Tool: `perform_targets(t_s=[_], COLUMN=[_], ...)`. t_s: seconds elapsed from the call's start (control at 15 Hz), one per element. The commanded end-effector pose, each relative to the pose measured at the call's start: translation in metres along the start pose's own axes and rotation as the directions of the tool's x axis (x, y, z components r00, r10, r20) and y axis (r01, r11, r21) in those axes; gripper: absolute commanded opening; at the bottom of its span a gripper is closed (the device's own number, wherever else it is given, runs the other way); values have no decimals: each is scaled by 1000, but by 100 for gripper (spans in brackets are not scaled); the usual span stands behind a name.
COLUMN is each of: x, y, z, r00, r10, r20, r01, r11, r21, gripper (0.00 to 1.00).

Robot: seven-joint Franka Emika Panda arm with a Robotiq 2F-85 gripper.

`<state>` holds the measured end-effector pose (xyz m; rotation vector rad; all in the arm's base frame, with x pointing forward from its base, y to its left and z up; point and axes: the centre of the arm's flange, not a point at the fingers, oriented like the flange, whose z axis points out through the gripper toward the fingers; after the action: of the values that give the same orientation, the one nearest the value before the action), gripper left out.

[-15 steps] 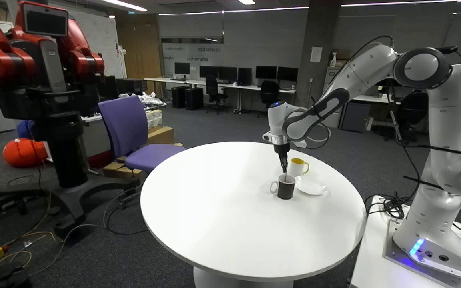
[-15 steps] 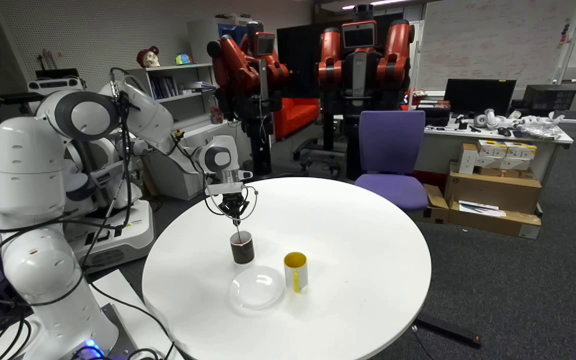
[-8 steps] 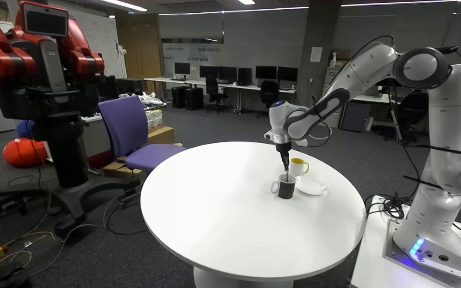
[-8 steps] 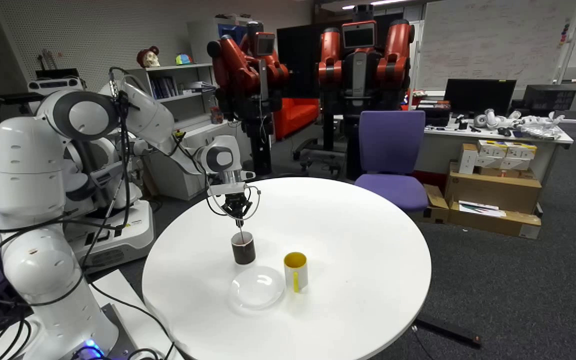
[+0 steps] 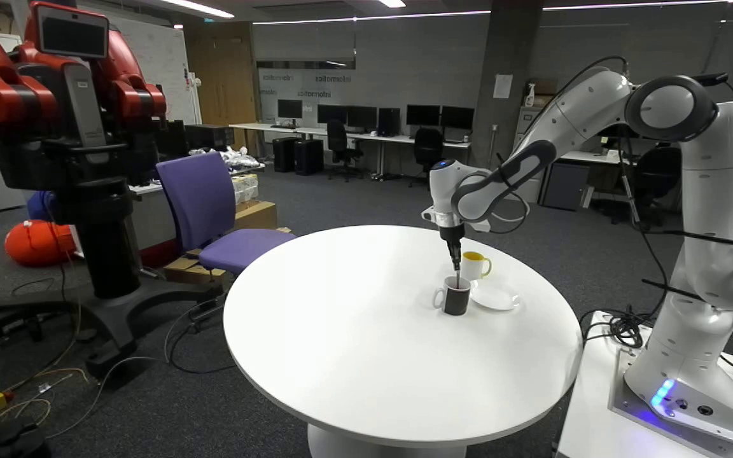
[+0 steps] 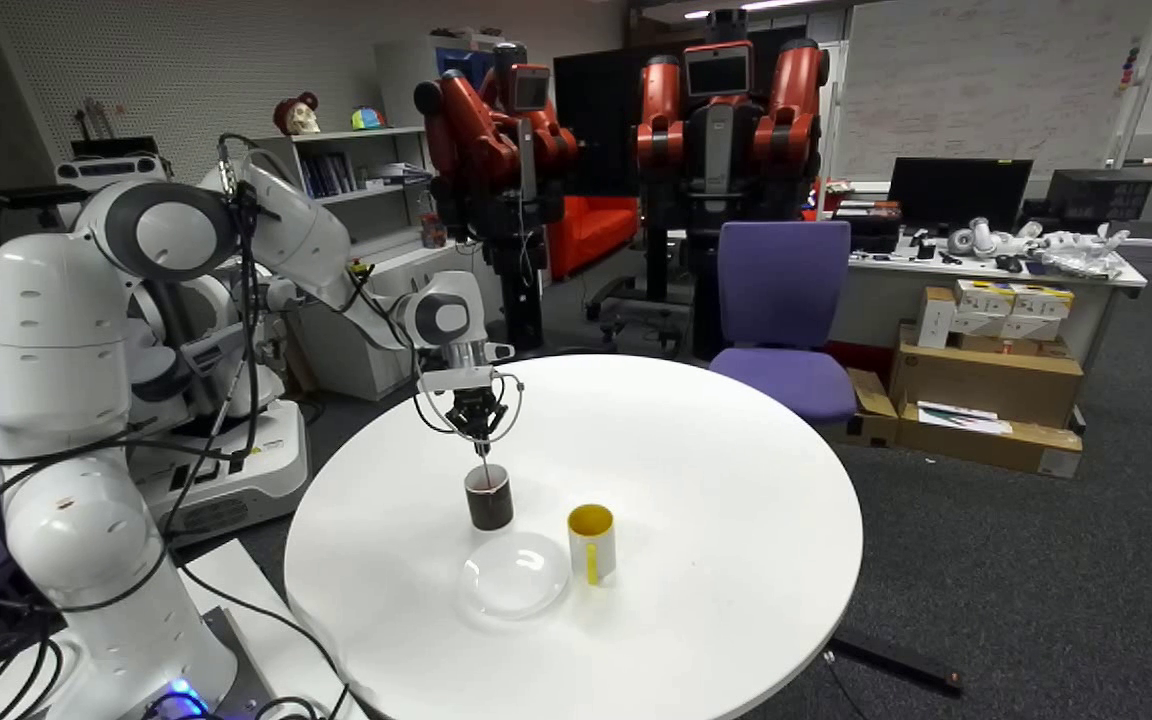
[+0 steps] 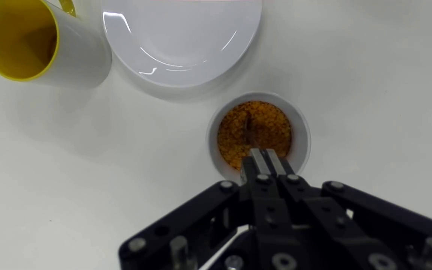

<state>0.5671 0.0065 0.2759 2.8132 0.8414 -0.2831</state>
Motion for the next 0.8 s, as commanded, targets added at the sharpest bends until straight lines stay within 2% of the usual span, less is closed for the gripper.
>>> perform_targets(t_s=[0.0, 0.27, 0.6, 0.73], x=[-11, -18, -26, -30], y=[16, 29, 49, 57], z=[-5, -9, -31, -45], r00=[999, 998, 994, 992], r10=[32, 62, 102, 117], r20=[-5, -5, -32, -49], r01=[-32, -62, -104, -120], r11=[999, 998, 993, 989], r21=[-3, -12, -58, -81], gripper=[28, 58, 95, 100])
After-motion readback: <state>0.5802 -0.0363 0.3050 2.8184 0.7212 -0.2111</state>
